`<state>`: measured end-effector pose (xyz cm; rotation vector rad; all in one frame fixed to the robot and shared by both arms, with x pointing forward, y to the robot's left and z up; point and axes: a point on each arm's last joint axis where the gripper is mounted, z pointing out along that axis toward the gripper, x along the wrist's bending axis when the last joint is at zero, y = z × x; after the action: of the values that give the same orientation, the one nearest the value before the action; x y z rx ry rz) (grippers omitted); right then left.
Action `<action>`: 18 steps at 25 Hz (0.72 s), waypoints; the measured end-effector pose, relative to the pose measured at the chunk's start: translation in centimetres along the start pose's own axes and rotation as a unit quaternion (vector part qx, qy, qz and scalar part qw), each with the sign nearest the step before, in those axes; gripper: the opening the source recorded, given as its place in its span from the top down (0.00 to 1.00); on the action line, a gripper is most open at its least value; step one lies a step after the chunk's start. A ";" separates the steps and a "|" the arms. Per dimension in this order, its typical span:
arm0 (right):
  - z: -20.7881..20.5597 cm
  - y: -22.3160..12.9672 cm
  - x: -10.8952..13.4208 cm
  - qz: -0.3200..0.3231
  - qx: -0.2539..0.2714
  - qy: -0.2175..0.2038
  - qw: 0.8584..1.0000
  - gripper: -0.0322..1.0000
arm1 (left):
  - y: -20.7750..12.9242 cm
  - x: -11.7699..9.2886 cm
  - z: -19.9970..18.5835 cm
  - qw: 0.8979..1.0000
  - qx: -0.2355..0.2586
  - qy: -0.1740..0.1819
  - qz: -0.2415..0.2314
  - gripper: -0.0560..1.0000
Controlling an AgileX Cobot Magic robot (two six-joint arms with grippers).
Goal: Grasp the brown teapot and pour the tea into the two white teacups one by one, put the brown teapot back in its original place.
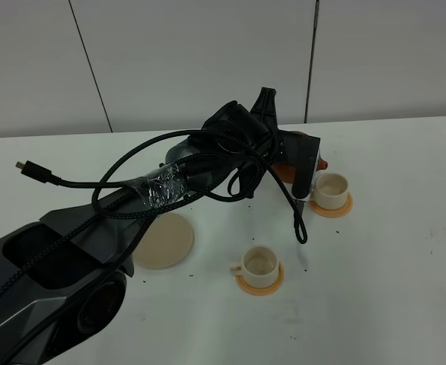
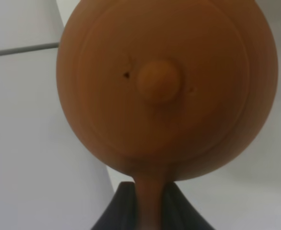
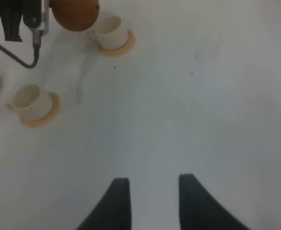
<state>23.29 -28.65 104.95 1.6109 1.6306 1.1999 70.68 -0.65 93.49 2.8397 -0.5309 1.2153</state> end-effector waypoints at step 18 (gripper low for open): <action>0.0 0.0 0.0 0.000 0.000 0.000 1.000 0.74 | 0.6 0.2 -0.2 0.997 -0.003 0.014 0.082 0.78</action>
<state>23.29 -28.65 104.95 1.6111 1.6307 1.2006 70.49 -1.24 93.66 2.8178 -0.7795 1.2714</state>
